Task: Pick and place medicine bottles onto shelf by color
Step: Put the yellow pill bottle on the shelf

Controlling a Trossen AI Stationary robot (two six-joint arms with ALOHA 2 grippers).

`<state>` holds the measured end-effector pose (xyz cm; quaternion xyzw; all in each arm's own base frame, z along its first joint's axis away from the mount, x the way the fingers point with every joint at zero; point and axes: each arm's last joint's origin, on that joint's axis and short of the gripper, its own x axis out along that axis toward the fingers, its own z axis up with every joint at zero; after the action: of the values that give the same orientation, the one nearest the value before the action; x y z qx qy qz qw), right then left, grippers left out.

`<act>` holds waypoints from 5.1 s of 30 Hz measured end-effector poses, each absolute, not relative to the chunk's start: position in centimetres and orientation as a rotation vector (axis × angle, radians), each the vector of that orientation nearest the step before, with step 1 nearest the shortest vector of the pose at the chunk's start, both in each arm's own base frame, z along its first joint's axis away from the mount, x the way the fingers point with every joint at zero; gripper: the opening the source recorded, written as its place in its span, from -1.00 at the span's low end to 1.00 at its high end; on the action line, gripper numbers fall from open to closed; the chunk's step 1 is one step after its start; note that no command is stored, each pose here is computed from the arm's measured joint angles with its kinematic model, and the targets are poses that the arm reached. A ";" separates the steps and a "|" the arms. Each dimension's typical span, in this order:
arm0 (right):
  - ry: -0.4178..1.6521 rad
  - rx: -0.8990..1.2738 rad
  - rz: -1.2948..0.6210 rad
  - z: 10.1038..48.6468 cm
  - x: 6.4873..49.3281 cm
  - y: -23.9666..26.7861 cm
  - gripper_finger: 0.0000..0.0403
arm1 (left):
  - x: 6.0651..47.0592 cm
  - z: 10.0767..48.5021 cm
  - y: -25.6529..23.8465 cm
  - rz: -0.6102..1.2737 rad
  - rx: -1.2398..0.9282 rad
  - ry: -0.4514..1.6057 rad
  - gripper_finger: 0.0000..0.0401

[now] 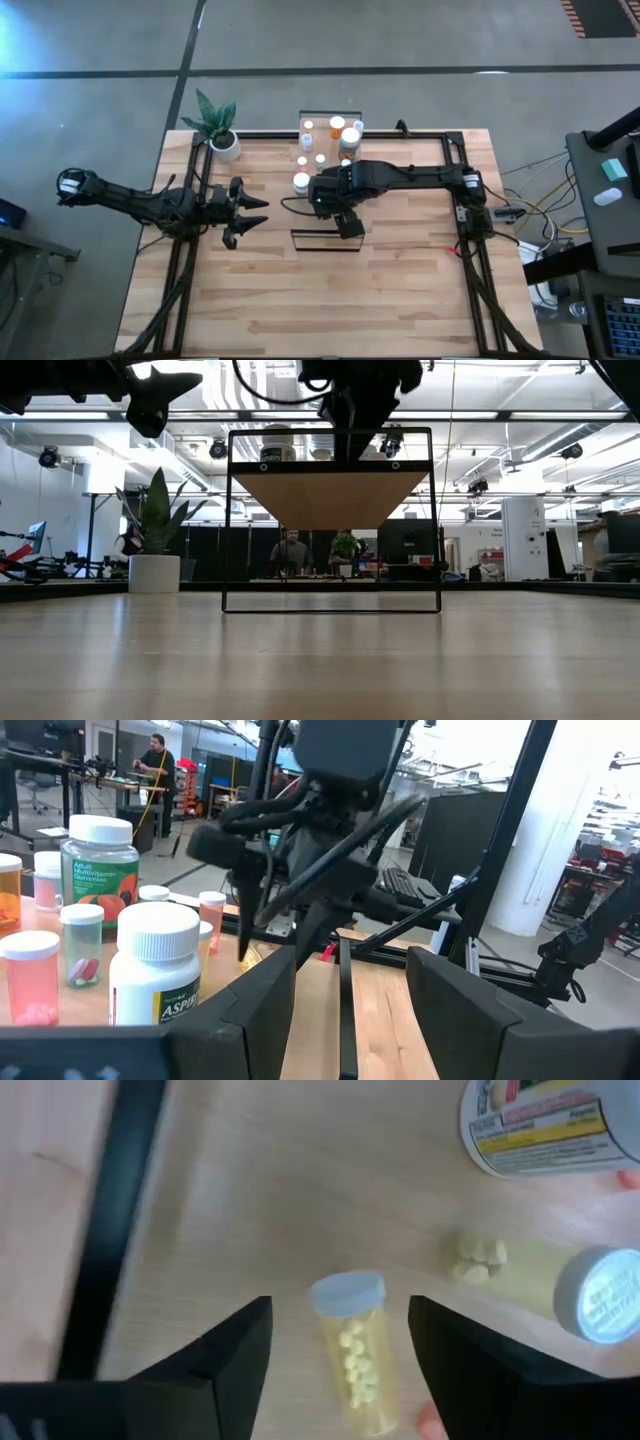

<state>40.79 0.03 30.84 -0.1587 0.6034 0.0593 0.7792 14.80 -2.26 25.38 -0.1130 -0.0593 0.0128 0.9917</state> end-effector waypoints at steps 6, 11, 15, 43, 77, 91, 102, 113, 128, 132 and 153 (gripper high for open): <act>1.329 -0.345 0.129 30.0 41.2 -0.6 0.08 | 14.8 25.4 -2.3 0.026 -0.227 -0.119 -0.12; 1.327 -0.337 0.128 30.0 41.2 -0.8 -0.11 | 14.8 25.4 -2.3 0.026 -0.227 -0.119 -0.12; 1.326 -0.343 0.132 30.0 41.2 -0.9 -0.31 | 14.8 25.4 -2.3 0.026 -0.227 -0.118 -0.12; 1.332 -0.246 0.070 30.0 41.2 -1.4 -0.09 | 14.8 25.4 -2.3 0.010 -0.226 -0.117 -0.12; 1.209 -0.102 0.091 35.3 37.6 -1.7 -0.54 | 14.8 25.4 -2.3 0.011 -0.226 -0.120 -0.12; 0.691 -0.055 0.083 35.2 29.0 0.4 -0.55 | 14.8 25.4 -2.3 0.011 -0.224 -0.122 -0.12; 0.205 -0.118 -0.005 26.5 26.1 0.1 -0.55 | 14.8 25.4 -2.3 0.011 -0.226 -0.120 -0.12; 0.012 -0.115 -0.128 22.1 25.1 -0.2 -0.55 | 14.8 25.4 -2.3 0.011 -0.226 -0.119 -0.12; -0.024 -0.136 -0.179 21.3 25.6 -0.4 -0.55 | 14.9 25.4 -2.3 0.012 -0.225 -0.116 -0.12; -0.025 -0.118 -0.190 21.2 25.6 -0.4 -0.55 | 14.9 25.3 -2.3 0.012 -0.225 -0.114 -0.12; 0.025 -0.054 -0.232 19.0 26.7 -0.5 -0.55 | 15.0 25.3 -2.3 0.010 -0.223 -0.109 -0.12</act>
<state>26.71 -0.52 18.99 -0.0270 0.0125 -0.1157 0.9928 14.97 -2.34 25.28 -0.1113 -0.0546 0.0052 0.9923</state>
